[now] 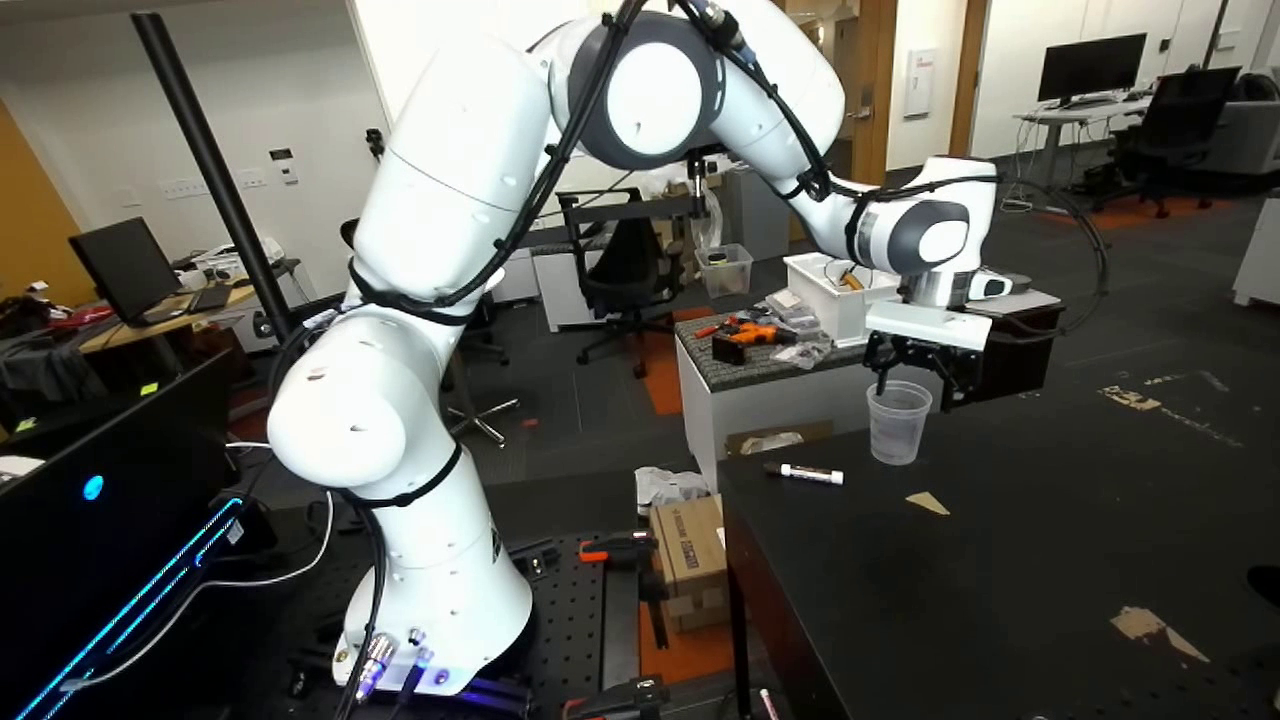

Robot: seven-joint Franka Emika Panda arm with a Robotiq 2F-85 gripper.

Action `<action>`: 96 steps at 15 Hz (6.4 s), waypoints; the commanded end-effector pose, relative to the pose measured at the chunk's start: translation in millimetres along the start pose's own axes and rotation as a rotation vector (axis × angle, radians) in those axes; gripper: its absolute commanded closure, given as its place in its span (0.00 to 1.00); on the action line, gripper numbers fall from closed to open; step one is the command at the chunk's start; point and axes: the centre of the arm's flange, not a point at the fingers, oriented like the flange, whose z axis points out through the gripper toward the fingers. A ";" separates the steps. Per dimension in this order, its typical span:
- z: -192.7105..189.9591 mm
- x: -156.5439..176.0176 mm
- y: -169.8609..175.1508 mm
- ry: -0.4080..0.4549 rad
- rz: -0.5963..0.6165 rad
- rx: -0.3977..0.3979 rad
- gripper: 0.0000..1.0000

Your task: Move the cup backwards

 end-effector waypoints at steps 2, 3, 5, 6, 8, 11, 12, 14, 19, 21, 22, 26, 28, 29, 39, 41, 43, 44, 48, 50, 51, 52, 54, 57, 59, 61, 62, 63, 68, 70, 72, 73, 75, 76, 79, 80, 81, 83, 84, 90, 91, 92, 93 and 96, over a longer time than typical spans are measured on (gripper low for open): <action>0.6 3.6 1.8 0.003 0.020 -0.028 0.00; 1.9 3.7 2.4 0.004 0.021 -0.032 0.00; 4.1 4.3 3.8 0.004 0.022 -0.034 0.00; 5.7 4.3 4.2 0.005 0.021 -0.035 0.00; 9.3 4.2 4.9 0.004 0.020 -0.039 0.00; 14.9 4.3 6.2 0.004 0.019 -0.038 0.00; 16.5 4.1 6.1 0.010 0.018 -0.038 0.00; 17.6 5.3 5.7 0.030 0.021 -0.044 0.00; 15.8 10.7 8.6 0.055 0.025 -0.058 0.00; 15.4 11.9 9.1 0.056 0.025 -0.059 0.28; 15.5 12.4 9.5 0.055 0.025 -0.058 0.28; 17.4 14.1 11.8 0.050 0.025 -0.055 0.53; 18.0 15.3 13.6 0.050 0.024 -0.053 0.67; 17.9 15.7 14.1 0.050 0.022 -0.054 0.75; 6.6 21.5 18.4 0.059 0.032 -0.067 0.99; 1.3 20.0 18.5 0.061 0.049 -0.064 0.99; -5.6 17.5 18.7 0.053 0.108 -0.055 0.99; -9.6 15.7 19.0 0.051 0.138 -0.053 0.99; -28.3 5.1 20.1 0.047 0.227 -0.050 0.99; -40.2 -1.2 20.7 0.048 0.264 -0.056 0.99; -47.1 -4.1 23.4 0.051 0.283 -0.060 0.99; -56.2 -7.0 30.7 0.055 0.305 -0.064 0.99; -68.3 -17.6 38.6 0.058 0.346 -0.068 0.99; -79.3 -38.1 55.4 0.060 0.402 -0.059 0.99; -81.0 -50.4 67.2 0.060 0.433 -0.051 0.99; -79.7 -62.0 77.3 0.059 0.461 -0.042 0.99; -78.9 -67.9 81.3 0.060 0.478 -0.036 0.99; -77.7 -73.5 85.4 0.062 0.492 -0.029 0.99; -67.4 -103.7 98.7 0.069 0.561 0.006 0.99; -62.0 -118.5 103.1 0.070 0.593 0.025 0.99; -56.0 -131.4 107.4 0.068 0.625 0.046 0.99; -53.3 -137.8 109.5 0.068 0.643 0.056 0.99; -47.4 -150.4 112.8 0.072 0.672 0.074 0.99; -44.7 -155.6 114.5 0.075 0.688 0.080 0.99; -38.1 -170.4 118.7 0.094 0.730 0.092 0.99; -34.9 -174.6 120.6 0.100 0.743 0.093 0.99; -33.0 -179.8 121.6 0.103 0.757 0.091 0.99; -29.0 -189.9 124.5 0.112 0.784 0.090 0.99; -27.3 -194.3 125.4 0.114 0.795 0.091 0.99; -27.2 -215.4 141.0 0.122 0.861 0.073 0.99; -26.5 -217.9 143.2 0.120 0.871 0.068 0.99; -25.6 -219.4 145.5 0.118 0.879 0.067 0.99; -24.8 -220.2 147.1 0.116 0.882 0.067 0.99; -22.3 -220.9 149.8 0.112 0.888 0.069 0.99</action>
